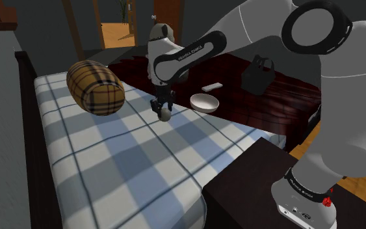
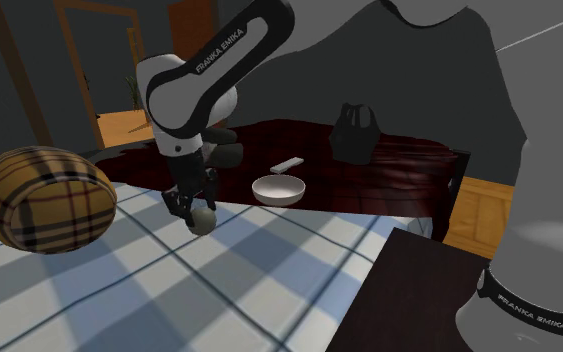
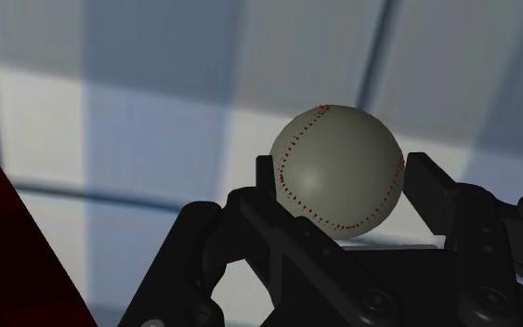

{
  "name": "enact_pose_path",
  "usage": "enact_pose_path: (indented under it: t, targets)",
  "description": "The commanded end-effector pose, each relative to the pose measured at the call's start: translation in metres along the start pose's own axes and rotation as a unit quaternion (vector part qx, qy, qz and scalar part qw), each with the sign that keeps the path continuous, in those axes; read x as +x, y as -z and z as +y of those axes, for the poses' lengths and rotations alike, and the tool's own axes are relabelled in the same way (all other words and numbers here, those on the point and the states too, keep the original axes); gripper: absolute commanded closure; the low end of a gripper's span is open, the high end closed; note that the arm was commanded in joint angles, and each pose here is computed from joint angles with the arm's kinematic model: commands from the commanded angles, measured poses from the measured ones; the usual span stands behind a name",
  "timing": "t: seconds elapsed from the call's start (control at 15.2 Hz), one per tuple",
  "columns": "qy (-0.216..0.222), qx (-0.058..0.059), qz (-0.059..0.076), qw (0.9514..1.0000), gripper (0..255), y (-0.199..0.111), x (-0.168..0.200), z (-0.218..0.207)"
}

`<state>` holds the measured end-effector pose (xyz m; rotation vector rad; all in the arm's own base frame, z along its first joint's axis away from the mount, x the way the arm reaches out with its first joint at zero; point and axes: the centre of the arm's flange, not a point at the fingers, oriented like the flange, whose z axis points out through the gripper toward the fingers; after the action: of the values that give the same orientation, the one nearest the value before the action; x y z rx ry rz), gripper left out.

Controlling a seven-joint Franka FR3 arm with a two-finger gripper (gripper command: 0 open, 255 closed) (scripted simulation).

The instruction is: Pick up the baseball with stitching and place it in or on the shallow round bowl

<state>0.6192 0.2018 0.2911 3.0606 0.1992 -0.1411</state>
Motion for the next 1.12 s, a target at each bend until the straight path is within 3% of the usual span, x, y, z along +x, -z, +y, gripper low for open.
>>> enact_pose_path:
  t: [0.0,0.4,1.06]
  targets:
    - [0.000,0.000,0.000,1.0000,255,0.011,0.000,0.001]
    - [0.000,0.000,0.000,1.0000,255,0.042,-0.003,0.003]
    - [0.000,0.000,0.000,1.0000,255,0.036,-0.010,0.135]
